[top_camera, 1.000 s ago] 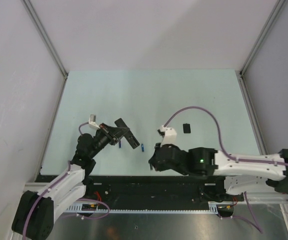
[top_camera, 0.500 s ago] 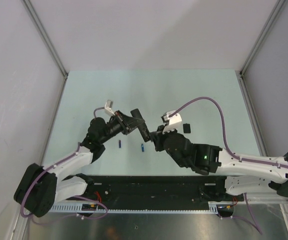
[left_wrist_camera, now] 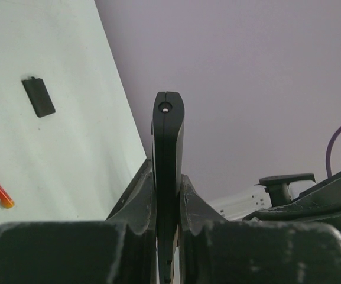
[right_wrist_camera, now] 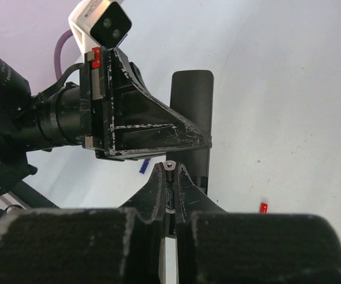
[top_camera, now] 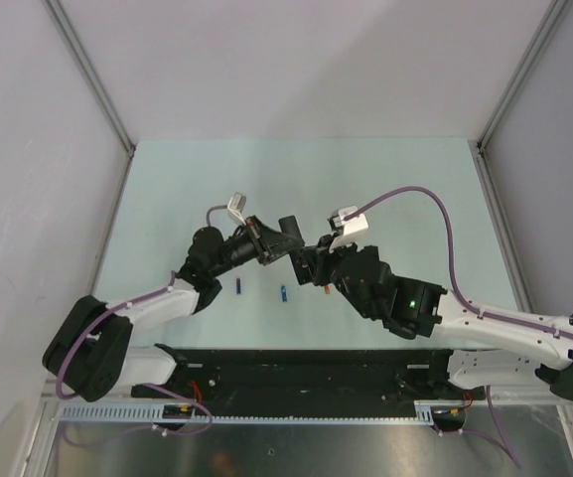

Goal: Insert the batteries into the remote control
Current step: Load the battery into the remote control.

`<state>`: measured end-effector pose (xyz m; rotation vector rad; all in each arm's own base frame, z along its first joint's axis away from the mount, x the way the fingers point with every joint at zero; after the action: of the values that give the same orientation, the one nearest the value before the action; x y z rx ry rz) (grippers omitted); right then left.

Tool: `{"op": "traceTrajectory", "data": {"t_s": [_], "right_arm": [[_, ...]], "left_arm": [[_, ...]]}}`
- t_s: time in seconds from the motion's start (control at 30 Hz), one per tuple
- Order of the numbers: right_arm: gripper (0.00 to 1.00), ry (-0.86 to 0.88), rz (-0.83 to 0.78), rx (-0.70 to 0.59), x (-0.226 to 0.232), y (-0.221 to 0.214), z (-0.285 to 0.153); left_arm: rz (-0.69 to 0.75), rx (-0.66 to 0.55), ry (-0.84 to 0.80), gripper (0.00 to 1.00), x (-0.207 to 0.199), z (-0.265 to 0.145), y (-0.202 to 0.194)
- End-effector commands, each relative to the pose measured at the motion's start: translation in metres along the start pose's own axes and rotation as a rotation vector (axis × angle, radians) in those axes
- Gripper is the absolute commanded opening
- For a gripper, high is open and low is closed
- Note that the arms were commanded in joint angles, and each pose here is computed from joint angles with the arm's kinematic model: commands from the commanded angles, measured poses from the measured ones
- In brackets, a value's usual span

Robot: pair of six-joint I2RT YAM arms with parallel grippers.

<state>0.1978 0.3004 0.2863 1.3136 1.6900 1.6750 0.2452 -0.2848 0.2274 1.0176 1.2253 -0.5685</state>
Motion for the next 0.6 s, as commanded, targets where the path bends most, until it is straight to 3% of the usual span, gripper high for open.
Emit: {"op": "traceTrajectory", "data": {"t_s": [0.0,0.3,0.57], "right_arm": [[0.00,0.035,0.015,-0.032,0.006,0.011,-0.002],[0.00,-0.009,0.007,-0.010,-0.004,0.005,-0.002],[0.00,-0.031,-0.015,0.028,-0.009,-0.007,-0.001]], "left_arm": [[0.011,0.012,-0.158,0.00,-0.038,0.006,0.002],[-0.108,-0.015,-0.148,0.00,-0.033,0.007,-0.001],[-0.106,0.001,-0.158,0.00,-0.036,0.009,-0.004]]}}
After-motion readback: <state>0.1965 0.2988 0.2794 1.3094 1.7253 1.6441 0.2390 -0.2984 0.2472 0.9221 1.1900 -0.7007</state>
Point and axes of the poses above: each gripper's point midway between its finger pads, its own z axis out along the fingers, its own x axis along the line the jaws close on, y = z × x, the point moved 1 cm from there along -z, back along the fingers, and after that the axes turned 1 degree about z, right-handed, at the moved point
